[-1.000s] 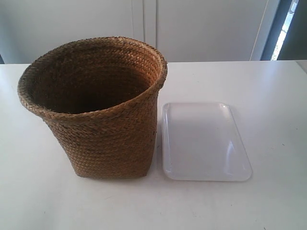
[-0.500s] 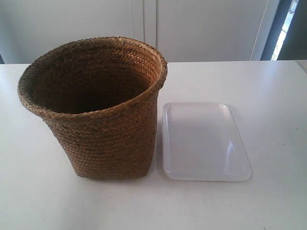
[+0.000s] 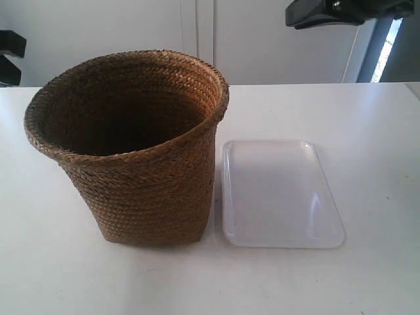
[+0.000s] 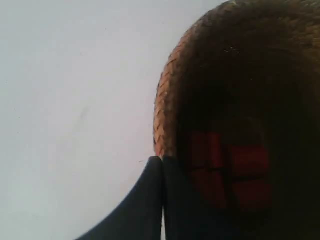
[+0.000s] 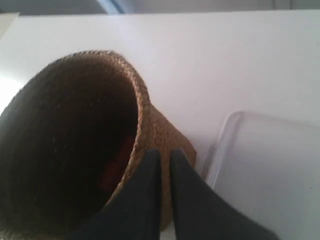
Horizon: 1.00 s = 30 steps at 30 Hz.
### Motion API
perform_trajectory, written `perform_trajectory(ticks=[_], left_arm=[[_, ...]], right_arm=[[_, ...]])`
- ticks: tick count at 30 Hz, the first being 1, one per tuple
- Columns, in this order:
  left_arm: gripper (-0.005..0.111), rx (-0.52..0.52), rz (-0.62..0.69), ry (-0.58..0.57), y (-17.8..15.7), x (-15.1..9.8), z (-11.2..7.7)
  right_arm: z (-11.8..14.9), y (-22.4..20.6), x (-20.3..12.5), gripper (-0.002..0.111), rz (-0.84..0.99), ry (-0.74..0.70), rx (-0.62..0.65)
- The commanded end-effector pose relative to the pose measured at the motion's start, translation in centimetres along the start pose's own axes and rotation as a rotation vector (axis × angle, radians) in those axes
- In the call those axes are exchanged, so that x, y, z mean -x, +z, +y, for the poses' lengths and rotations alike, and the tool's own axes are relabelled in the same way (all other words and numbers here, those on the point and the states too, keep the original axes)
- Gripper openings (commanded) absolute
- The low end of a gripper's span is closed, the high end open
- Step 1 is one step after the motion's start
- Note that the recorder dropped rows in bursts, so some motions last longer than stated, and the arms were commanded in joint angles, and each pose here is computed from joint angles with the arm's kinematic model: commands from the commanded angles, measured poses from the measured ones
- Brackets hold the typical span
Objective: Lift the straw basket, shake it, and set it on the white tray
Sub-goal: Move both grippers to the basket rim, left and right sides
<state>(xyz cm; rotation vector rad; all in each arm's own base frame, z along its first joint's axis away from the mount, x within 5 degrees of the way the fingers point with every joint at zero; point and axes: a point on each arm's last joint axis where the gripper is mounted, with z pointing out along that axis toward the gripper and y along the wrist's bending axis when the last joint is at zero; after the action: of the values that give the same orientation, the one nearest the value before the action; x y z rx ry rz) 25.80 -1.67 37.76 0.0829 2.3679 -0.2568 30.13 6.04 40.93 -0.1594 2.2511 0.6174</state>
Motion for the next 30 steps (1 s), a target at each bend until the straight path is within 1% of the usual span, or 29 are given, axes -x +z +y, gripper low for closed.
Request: perform_trajectory(ticks=[1, 3, 6, 10, 14, 17, 20, 22, 24, 25, 26, 28, 30], left_arm=[[0.0, -0.033, -0.003, 0.06, -3.4, 1.6, -1.1], [0.0, -0.046, 0.021, 0.073, -4.5, 2.2, -1.4], [0.0, -0.068, 0.08, 0.084, -5.3, 2.6, -1.8], [0.0, -0.084, 0.185, 0.081, -4.4, 2.4, -1.7], [0.0, -0.1, 0.244, 0.015, -3.6, 2.2, -1.7], [0.0, -0.101, 0.246, 0.021, -3.6, 2.1, -1.7], [0.0, -0.102, 0.252, 0.021, -3.6, 2.1, -1.7], [0.004, -0.102, 0.252, 0.021, -3.6, 2.1, -1.7], [0.015, -0.102, 0.25, 0.021, -3.6, 2.1, -1.7], [0.02, -0.102, 0.25, 0.021, -3.6, 2.1, -1.7], [0.037, -0.102, 0.25, 0.021, -3.6, 2.1, -1.7], [0.053, -0.102, 0.256, 0.019, -3.4, 2.1, -1.7], [0.069, -0.103, 0.273, 0.015, -2.7, 2.2, -1.5]], right_arm=[[1.2, -1.2, 1.8, 0.0, 0.118, -0.098, 0.041], [2.0, -1.8, 2.3, 0.0, 0.145, -0.145, 0.042], [2.9, -1.9, 2.2, 0.0, 0.164, -0.216, -0.005], [4.4, -0.5, 1.4, 0.0, 0.221, -0.293, -0.046], [5.7, 0.4, 0.7, 0.0, 0.251, -0.303, -0.086], [6.1, 0.5, 0.6, 0.0, 0.253, -0.279, -0.072], [6.0, 1.2, 0.5, 0.002, 0.269, -0.272, -0.067], [5.9, 1.8, 0.5, 0.008, 0.282, -0.265, -0.062], [5.9, 2.3, 0.4, 0.019, 0.293, -0.249, -0.039], [6.0, 2.5, 0.3, 0.026, 0.297, -0.246, -0.029], [5.9, 2.7, 0.3, 0.042, 0.303, -0.245, -0.025], [5.9, 2.9, 0.3, 0.06, 0.308, -0.244, -0.026], [5.8, 3.2, 0.2, 0.073, 0.314, -0.244, -0.03]])
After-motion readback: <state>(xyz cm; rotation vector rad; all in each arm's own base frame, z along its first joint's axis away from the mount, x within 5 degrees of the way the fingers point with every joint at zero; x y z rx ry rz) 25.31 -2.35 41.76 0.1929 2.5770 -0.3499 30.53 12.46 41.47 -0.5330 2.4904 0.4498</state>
